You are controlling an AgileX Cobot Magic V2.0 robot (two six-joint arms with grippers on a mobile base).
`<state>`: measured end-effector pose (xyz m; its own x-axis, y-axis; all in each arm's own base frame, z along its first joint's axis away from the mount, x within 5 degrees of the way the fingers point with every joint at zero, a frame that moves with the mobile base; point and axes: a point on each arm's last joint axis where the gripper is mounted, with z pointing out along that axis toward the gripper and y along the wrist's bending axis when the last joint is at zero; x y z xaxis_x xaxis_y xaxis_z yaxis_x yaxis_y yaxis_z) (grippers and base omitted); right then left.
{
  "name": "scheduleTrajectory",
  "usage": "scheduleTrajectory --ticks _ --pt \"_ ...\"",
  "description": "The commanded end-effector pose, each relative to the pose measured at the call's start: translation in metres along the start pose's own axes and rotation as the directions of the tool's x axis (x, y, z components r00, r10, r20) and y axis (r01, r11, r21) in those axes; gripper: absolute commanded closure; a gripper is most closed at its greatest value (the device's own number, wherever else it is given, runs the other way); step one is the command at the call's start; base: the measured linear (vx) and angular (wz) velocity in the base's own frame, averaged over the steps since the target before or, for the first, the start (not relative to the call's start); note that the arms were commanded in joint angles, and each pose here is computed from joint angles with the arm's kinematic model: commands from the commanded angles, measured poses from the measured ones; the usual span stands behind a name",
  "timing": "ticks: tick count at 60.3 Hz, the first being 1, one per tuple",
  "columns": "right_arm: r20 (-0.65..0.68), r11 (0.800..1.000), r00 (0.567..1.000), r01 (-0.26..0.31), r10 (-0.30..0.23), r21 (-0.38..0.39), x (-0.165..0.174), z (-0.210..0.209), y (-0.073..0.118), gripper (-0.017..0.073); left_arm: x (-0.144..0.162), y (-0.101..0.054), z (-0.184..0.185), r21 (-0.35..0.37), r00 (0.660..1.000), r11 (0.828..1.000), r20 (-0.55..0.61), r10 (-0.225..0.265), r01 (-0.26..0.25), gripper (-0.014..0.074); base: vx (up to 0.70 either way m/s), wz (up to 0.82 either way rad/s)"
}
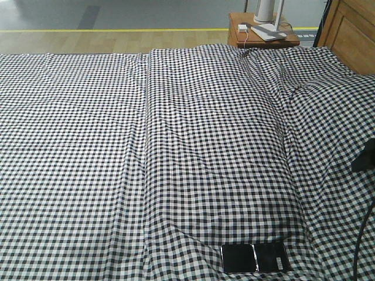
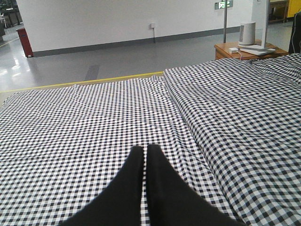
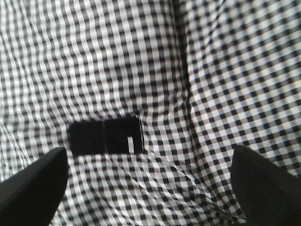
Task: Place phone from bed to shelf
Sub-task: 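Lower the right gripper over the black phone on the bed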
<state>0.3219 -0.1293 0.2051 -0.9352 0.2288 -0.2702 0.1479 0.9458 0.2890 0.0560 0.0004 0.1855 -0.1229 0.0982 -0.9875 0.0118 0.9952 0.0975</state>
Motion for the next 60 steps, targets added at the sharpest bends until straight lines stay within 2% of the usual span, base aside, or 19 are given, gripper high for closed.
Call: scheduleTrajectory --ticks 1,16,29,42,49,60 --pt "0.007 0.998 0.999 0.038 -0.037 -0.053 -0.014 0.005 -0.003 -0.009 -0.015 0.001 -0.003 -0.003 0.994 1.0 0.106 -0.008 0.009 0.0593 0.0 0.0" --pt "-0.125 0.98 0.991 0.025 -0.051 -0.197 -0.013 0.078 -0.022 -0.0074 -0.015 0.001 -0.003 -0.003 0.994 1.0 0.106 -0.008 0.009 0.0593 0.0 0.0" --pt "-0.178 0.948 0.981 0.013 -0.074 -0.318 0.001 0.136 -0.033 -0.0056 -0.015 0.001 -0.003 -0.003 0.994 1.0 0.106 -0.008 0.009 0.0593 0.0 0.0" --pt "-0.196 0.893 0.978 -0.022 -0.075 -0.449 0.018 0.181 -0.035 -0.0051 -0.015 0.001 -0.003 -0.003 0.994 1.0 0.106 -0.008 0.009 0.0593 0.0 0.0" --pt "-0.212 0.861 0.976 -0.061 -0.056 -0.506 0.028 0.201 -0.036 -0.0047 -0.015 0.001 -0.003 -0.003 0.994 1.0 0.106 -0.008 0.009 0.0593 0.0 0.0" --pt "-0.232 0.807 0.97 -0.074 -0.079 -0.586 0.043 0.223 -0.036 -0.0042 -0.015 0.001 -0.003 -0.003 0.994 1.0 0.106 -0.008 0.009 0.0593 0.0 0.0"
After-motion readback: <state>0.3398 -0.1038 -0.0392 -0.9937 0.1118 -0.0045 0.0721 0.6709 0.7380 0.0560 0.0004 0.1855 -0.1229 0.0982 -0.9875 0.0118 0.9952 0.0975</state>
